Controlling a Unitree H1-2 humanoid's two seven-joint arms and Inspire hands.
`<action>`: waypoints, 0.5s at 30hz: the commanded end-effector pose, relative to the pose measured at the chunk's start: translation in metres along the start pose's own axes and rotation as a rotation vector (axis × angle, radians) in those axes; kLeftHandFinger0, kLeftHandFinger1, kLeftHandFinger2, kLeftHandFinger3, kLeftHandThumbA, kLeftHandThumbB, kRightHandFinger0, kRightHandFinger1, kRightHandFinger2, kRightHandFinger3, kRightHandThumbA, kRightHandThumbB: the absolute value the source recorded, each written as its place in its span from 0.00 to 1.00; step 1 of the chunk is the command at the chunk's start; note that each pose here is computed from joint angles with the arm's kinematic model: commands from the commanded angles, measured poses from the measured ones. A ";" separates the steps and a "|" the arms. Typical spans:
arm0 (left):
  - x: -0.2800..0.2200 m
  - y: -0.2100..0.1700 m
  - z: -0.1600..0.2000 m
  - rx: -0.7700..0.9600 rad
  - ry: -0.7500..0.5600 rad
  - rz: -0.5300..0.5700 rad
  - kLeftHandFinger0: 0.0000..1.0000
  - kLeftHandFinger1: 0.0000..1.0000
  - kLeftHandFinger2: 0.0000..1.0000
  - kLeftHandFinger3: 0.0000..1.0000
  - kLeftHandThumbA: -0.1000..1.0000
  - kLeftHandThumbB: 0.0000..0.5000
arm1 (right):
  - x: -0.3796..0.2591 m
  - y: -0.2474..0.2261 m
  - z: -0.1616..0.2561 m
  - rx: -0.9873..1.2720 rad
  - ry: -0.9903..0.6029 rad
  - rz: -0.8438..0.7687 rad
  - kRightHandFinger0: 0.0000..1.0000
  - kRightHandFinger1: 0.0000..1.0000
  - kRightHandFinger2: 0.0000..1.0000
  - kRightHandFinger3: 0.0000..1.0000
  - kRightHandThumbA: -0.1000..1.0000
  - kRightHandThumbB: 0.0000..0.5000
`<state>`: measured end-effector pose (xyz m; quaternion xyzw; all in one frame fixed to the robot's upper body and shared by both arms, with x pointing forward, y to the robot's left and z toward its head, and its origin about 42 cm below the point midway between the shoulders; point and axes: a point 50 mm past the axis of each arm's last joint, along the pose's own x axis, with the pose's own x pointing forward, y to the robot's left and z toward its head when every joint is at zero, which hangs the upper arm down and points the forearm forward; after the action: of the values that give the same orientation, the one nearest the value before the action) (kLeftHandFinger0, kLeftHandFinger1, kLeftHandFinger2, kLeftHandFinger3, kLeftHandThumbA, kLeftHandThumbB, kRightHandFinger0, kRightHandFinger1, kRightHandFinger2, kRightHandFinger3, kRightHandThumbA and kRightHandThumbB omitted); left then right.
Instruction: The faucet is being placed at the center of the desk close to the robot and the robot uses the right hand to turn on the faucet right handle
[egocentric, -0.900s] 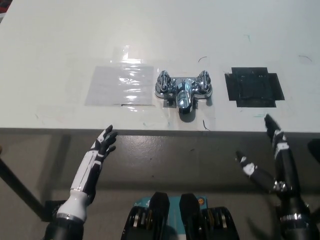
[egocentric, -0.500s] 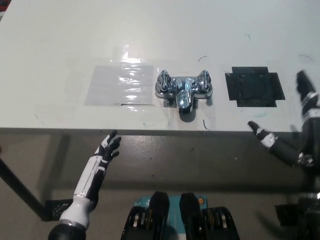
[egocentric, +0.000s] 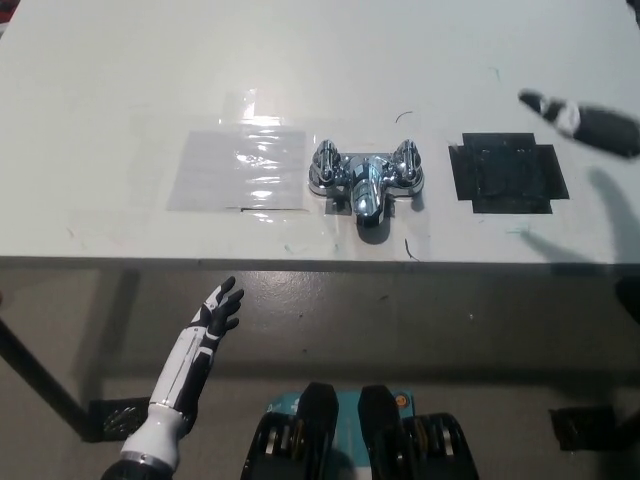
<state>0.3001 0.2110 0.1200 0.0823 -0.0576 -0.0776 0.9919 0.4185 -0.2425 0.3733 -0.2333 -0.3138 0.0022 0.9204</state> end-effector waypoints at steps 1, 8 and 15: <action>0.000 0.002 0.011 0.023 -0.079 -0.005 1.00 1.00 1.00 1.00 1.00 0.03 | 0.135 -0.029 0.068 -0.286 0.162 0.338 1.00 1.00 1.00 1.00 1.00 0.56; -0.006 0.001 0.006 0.030 -0.053 -0.008 1.00 1.00 1.00 1.00 1.00 0.07 | 0.192 0.011 0.072 -0.311 0.305 0.532 1.00 1.00 1.00 1.00 1.00 0.46; -0.013 0.000 0.000 0.022 -0.051 0.002 1.00 1.00 1.00 1.00 1.00 0.10 | 0.219 0.061 0.066 -0.351 0.446 0.607 1.00 1.00 1.00 1.00 1.00 0.46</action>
<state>0.2932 0.2122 0.1133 0.0836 -0.0465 -0.0766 0.9925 0.5440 -0.1744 0.4368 -0.3875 -0.1140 0.1385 0.9043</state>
